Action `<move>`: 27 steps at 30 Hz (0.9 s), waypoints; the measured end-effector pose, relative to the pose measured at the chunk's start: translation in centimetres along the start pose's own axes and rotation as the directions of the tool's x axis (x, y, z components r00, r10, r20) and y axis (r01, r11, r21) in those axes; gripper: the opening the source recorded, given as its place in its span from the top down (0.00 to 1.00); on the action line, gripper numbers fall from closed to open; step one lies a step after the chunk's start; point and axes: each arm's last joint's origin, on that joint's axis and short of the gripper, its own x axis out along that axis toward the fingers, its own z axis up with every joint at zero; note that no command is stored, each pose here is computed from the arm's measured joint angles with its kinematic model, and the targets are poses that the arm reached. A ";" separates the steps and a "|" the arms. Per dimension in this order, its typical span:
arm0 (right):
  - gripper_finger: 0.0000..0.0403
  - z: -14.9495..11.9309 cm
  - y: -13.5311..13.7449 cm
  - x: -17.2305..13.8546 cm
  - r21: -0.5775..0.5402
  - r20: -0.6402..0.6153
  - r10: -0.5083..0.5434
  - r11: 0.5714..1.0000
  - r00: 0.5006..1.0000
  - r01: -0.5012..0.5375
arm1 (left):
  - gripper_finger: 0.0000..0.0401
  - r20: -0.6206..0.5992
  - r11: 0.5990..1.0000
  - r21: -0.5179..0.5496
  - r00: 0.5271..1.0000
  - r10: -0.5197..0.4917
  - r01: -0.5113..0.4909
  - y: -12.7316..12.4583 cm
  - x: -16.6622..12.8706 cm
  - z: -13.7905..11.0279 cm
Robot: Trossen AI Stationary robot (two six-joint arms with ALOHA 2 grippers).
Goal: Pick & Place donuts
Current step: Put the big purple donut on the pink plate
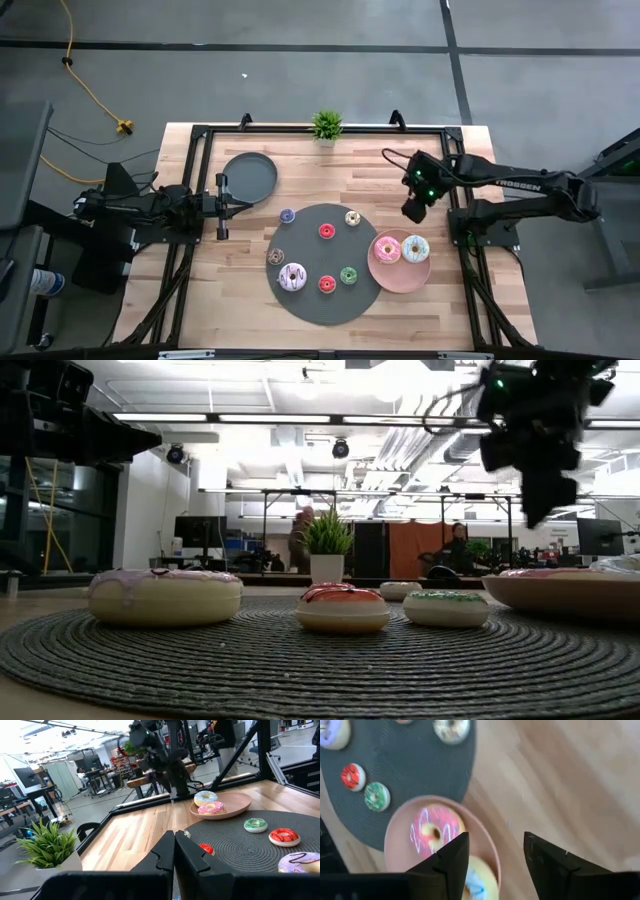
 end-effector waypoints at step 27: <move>0.61 4.8 15.8 4.3 -0.962 0.005 0.049 0.271 0.999 -0.008 | 1.00 0.000 1.000 0.000 1.000 0.000 0.000 0.0 0.0 0.0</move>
